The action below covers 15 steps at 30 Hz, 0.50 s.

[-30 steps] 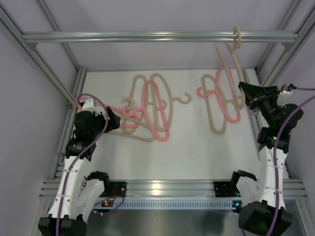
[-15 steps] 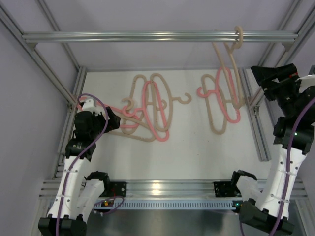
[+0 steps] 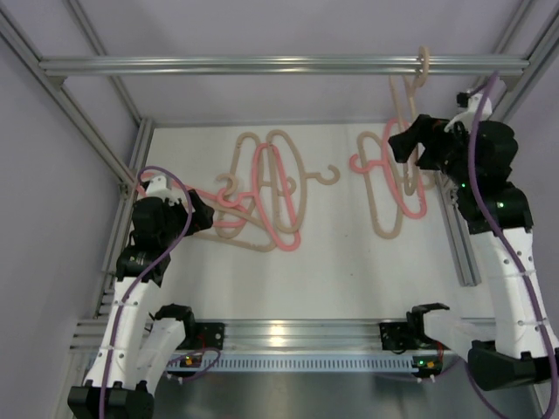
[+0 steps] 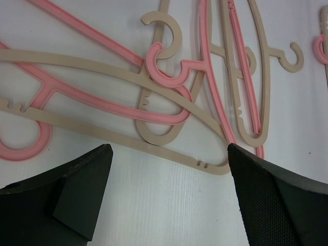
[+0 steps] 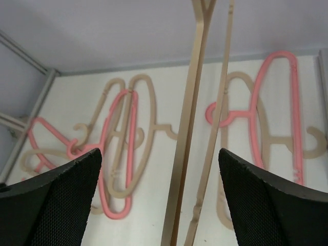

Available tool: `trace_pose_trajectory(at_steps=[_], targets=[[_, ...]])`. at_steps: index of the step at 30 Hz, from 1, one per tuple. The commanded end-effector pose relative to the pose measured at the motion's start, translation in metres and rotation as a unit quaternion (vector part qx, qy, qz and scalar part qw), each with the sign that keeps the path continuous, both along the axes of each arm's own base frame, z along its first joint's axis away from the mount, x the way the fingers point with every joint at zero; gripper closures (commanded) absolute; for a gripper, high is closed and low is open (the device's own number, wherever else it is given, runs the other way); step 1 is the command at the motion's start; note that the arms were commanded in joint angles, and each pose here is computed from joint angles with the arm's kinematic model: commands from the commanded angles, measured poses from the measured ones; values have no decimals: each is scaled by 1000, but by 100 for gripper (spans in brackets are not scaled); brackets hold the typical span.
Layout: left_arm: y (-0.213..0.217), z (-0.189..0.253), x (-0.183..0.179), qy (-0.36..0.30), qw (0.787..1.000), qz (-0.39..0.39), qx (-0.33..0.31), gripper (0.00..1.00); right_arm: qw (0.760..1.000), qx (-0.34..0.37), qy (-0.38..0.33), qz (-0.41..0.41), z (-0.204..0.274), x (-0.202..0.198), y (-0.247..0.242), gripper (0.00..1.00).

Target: Organize the hangers

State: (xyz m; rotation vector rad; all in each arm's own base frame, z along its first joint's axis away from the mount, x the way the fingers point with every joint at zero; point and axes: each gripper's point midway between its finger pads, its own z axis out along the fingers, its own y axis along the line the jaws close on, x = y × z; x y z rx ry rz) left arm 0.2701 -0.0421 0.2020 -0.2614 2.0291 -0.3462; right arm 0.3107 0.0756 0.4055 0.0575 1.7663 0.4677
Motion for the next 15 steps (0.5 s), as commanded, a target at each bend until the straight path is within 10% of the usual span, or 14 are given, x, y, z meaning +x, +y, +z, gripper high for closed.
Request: trace_pose_trajectory(at_steps=[1, 6, 15], targets=[[0, 11, 6, -29, 1000, -2, 2, 2, 994, -92, 6, -54, -6, 13, -13, 12], [0, 11, 6, -30, 1000, -1, 3, 2, 987, -128, 26, -98, -20, 28, -20, 25], [-1, 10, 6, -28, 1000, -6, 0, 2, 978, -145, 26, -145, -20, 26, -39, 90]])
